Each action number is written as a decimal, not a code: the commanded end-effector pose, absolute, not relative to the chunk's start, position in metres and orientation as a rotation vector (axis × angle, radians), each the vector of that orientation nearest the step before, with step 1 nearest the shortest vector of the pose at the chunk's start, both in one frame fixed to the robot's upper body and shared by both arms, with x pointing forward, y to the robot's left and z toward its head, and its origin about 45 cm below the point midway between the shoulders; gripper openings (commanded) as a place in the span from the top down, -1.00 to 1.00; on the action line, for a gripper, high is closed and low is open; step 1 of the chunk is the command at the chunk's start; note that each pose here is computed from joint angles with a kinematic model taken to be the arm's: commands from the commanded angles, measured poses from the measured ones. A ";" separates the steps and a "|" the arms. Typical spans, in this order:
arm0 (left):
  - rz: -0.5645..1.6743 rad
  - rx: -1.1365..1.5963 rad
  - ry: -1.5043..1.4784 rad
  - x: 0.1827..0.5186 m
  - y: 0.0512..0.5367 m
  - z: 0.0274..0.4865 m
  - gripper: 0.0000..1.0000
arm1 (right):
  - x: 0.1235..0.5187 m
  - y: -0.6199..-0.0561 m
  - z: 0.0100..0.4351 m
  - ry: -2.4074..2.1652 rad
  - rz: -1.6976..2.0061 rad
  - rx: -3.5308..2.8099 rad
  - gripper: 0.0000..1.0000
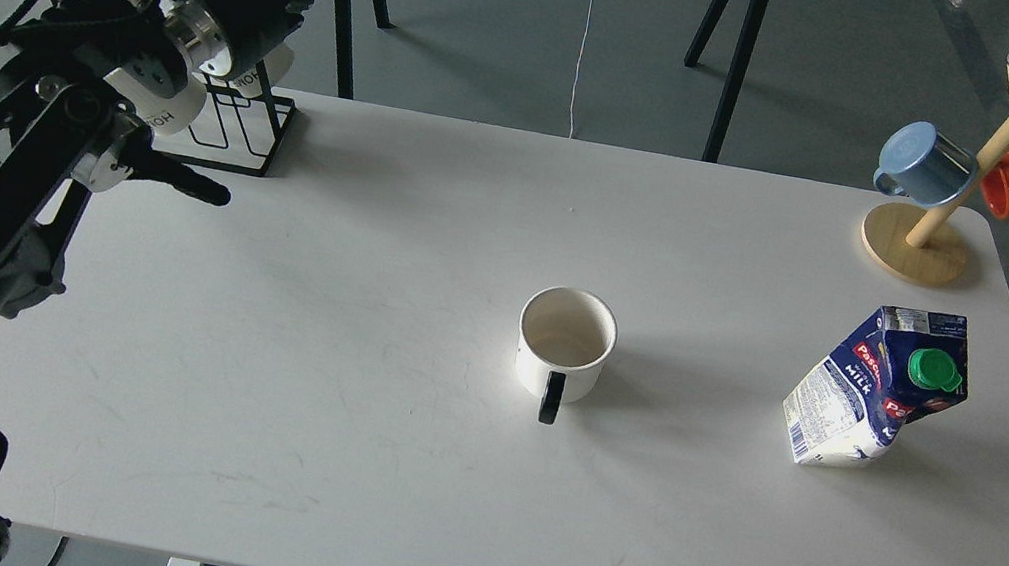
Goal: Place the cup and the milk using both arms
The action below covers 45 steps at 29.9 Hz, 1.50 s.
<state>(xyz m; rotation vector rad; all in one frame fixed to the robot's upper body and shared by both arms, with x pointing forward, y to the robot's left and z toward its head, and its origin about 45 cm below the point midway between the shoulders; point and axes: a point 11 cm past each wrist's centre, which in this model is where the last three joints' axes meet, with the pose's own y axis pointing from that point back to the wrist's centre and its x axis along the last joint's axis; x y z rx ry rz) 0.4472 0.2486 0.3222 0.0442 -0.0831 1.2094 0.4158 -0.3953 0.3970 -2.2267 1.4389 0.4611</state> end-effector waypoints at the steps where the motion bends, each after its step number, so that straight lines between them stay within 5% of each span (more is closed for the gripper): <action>1: 1.236 -0.135 0.058 0.444 0.256 0.317 -0.99 | 0.393 -0.414 0.385 1.427 0.494 -2.189 -0.97; 14: 1.260 -0.273 0.268 0.450 0.264 0.294 -0.99 | 0.326 -0.497 0.344 1.540 0.703 -1.979 -0.97; 29: 1.261 -0.279 0.263 0.450 0.263 0.293 -0.99 | 0.223 -0.536 0.224 1.746 1.135 -1.567 -0.97; 38: 1.271 -0.262 0.270 0.447 0.267 0.286 -0.99 | 0.161 -0.465 0.159 1.614 1.448 -1.452 -0.97; 45: 1.273 -0.258 0.271 0.446 0.267 0.284 -0.99 | 0.149 -0.392 0.145 1.403 1.618 -1.528 -0.97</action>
